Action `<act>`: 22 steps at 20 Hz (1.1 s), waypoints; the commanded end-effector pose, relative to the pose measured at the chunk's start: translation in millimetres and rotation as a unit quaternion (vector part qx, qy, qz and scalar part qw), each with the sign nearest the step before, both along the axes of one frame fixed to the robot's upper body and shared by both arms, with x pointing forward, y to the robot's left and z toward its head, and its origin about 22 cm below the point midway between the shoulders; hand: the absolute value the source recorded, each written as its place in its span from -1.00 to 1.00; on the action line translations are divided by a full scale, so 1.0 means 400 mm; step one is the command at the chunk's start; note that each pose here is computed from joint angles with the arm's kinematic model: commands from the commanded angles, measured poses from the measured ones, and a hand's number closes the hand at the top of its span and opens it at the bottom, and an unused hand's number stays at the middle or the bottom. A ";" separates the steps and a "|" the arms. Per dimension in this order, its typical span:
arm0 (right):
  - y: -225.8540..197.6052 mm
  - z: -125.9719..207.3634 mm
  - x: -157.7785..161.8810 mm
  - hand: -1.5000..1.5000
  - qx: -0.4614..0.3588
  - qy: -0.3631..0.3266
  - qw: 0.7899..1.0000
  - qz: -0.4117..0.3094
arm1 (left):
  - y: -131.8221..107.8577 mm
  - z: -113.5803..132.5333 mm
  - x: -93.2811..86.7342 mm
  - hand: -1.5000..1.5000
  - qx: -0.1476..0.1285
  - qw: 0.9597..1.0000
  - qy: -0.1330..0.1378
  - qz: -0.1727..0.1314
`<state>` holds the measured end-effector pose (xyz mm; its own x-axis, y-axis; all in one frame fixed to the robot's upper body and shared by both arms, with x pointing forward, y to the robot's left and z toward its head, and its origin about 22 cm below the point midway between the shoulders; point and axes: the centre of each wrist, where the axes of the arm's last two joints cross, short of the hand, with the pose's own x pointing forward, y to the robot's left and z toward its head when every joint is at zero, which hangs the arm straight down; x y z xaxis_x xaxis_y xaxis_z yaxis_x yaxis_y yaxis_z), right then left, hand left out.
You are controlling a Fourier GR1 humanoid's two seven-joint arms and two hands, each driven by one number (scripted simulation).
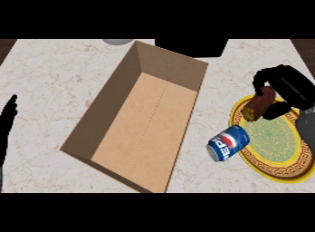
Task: Pick the sweet potato from the plate and place it in the cardboard box
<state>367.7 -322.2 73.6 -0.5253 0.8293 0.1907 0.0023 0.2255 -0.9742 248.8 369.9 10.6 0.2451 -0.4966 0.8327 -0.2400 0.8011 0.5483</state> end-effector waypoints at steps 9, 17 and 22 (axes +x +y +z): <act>0.217 0.224 -0.094 1.00 0.097 -0.028 0.989 0.108 | -0.027 0.002 0.012 0.00 0.001 1.000 -0.007 -0.004; 0.486 0.302 -0.105 1.00 0.180 0.021 0.978 0.104 | -0.006 0.033 0.028 0.00 0.001 1.000 -0.004 -0.016; 0.546 0.305 -0.060 1.00 0.211 0.075 0.971 0.084 | -0.043 0.040 0.039 0.00 -0.011 1.000 -0.012 -0.021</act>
